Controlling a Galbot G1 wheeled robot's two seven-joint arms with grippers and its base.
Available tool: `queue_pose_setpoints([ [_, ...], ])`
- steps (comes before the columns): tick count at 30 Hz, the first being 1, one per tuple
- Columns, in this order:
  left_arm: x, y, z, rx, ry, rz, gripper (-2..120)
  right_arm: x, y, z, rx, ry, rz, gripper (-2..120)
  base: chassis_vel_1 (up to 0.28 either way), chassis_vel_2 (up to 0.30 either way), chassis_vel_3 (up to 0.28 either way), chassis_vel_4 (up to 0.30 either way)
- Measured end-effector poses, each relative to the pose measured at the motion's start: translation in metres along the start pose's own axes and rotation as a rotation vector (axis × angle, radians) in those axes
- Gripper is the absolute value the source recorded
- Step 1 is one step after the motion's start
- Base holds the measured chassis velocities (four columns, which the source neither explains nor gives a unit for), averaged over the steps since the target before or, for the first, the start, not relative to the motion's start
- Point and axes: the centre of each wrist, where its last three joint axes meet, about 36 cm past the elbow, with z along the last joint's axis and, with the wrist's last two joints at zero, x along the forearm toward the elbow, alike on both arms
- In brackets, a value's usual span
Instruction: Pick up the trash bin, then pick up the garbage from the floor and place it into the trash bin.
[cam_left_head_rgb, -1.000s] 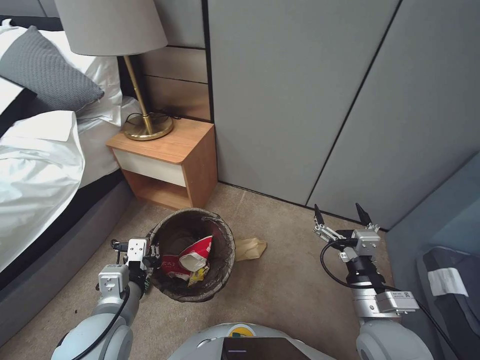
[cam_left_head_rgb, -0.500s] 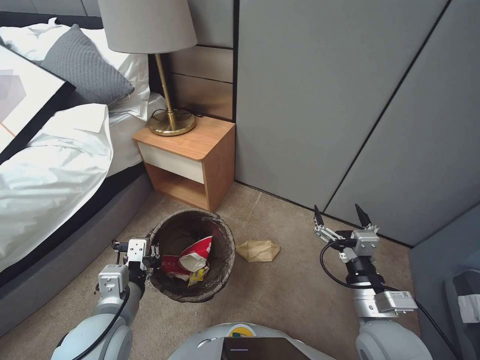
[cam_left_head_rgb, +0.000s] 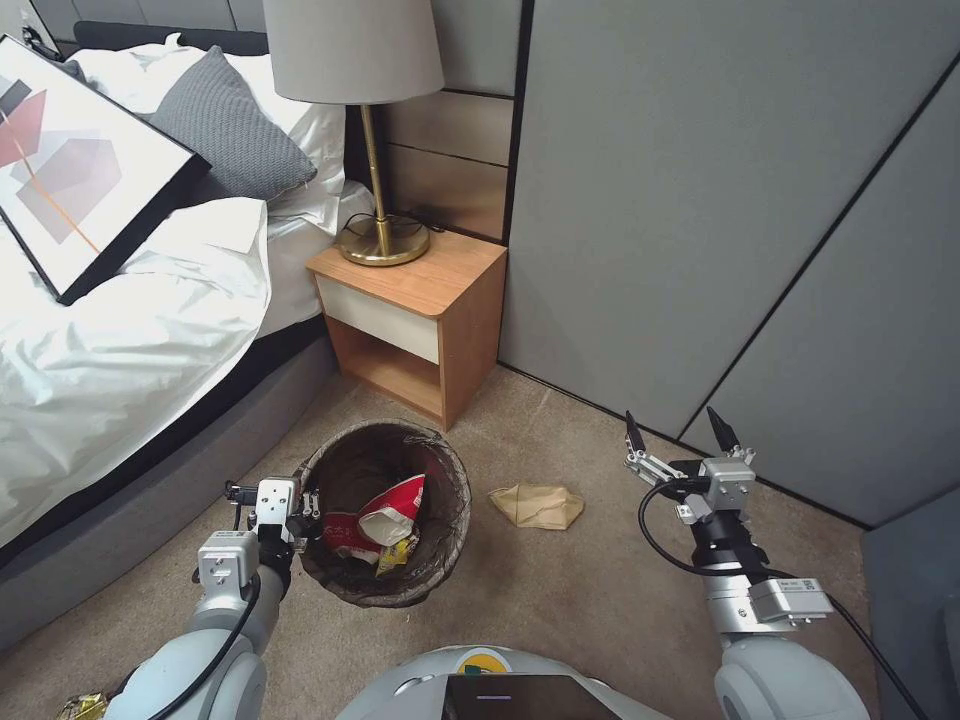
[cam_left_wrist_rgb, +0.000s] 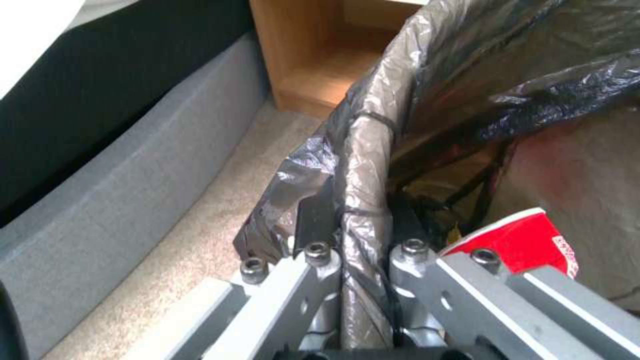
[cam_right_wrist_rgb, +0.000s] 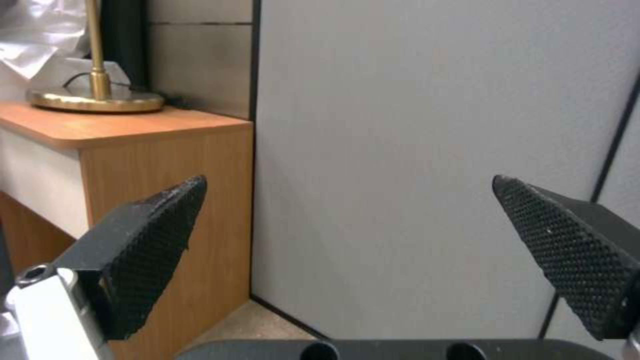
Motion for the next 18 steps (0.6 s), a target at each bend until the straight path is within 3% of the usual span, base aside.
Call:
queue_pose_setpoints([
  [14, 0.001, 0.0, 0.002, -0.005, 0.0, -0.003, 2, -0.004, -0.004, -0.002, -0.003, -0.008, -0.002, 100, 0.0, 0.0, 0.0, 0.0],
  [18, 0.001, 0.0, 0.002, -0.01, -0.007, -0.007, 2, -0.01, -0.017, -0.005, 0.019, 0.003, -0.036, 100, 0.0, 0.0, 0.0, 0.0],
])
